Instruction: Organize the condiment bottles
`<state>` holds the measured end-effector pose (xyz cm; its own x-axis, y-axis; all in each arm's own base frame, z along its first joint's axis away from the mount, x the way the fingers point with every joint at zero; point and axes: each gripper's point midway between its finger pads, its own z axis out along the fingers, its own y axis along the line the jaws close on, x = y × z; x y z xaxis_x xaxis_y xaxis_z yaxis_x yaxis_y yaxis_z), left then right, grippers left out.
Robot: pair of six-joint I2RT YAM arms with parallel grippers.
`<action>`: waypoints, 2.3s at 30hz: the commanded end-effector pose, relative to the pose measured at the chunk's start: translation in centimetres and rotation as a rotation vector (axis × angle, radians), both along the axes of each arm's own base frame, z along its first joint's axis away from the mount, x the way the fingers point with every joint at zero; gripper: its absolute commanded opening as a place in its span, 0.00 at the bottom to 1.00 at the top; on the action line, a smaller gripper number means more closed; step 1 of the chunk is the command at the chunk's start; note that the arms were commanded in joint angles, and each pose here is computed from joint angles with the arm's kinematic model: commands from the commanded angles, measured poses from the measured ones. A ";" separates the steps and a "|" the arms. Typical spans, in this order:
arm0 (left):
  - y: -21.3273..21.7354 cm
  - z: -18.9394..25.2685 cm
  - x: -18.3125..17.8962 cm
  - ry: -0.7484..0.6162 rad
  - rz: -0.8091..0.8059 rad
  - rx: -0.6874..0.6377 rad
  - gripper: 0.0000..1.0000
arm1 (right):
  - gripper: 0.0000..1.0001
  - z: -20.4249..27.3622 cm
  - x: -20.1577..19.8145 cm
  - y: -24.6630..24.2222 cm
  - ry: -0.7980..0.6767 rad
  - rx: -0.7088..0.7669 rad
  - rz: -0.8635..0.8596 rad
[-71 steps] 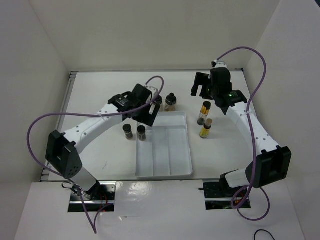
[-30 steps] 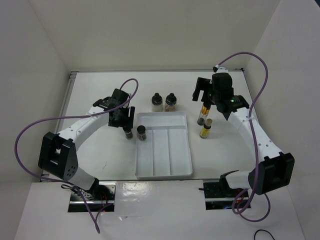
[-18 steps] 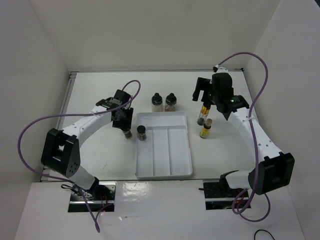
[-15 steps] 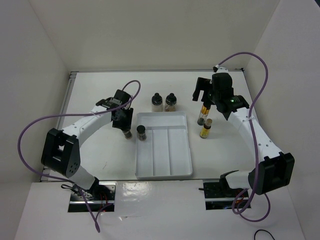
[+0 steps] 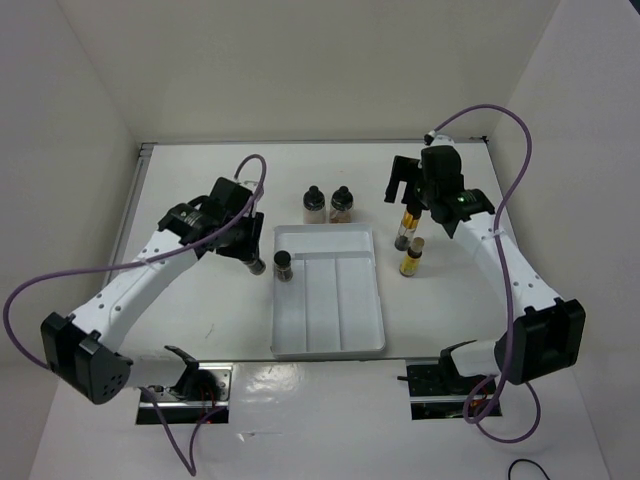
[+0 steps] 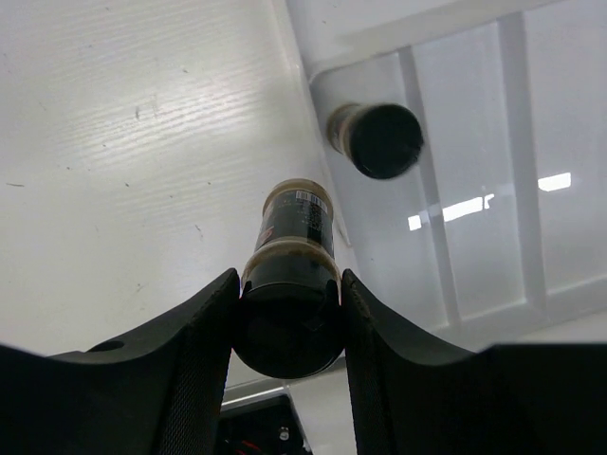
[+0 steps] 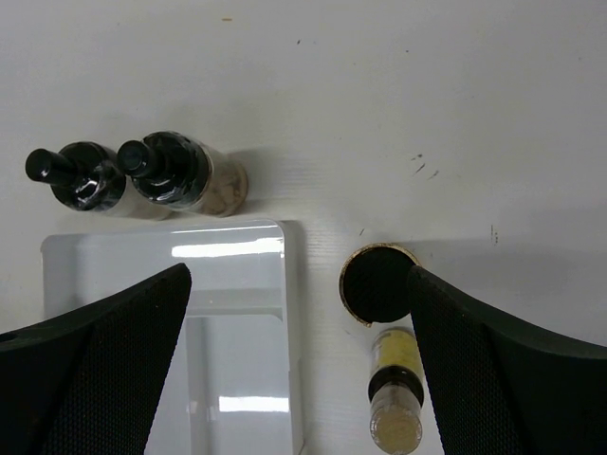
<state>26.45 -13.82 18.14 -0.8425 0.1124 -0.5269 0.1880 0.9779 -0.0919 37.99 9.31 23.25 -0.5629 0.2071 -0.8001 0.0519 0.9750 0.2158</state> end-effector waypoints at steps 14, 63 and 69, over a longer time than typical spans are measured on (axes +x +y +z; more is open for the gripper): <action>-6.8 0.4 -4.8 -0.008 -0.226 -0.108 0.18 | 0.99 1.5 1.9 -1.8 -0.035 -0.088 -0.069; -8.5 4.4 -1.2 -0.195 -0.117 -0.057 1.00 | 0.99 -2.0 -0.8 -1.9 0.097 -0.088 0.031; -8.1 8.7 0.3 -0.302 -0.070 -0.213 1.00 | 0.99 -3.0 -1.5 -1.9 0.110 -0.101 0.053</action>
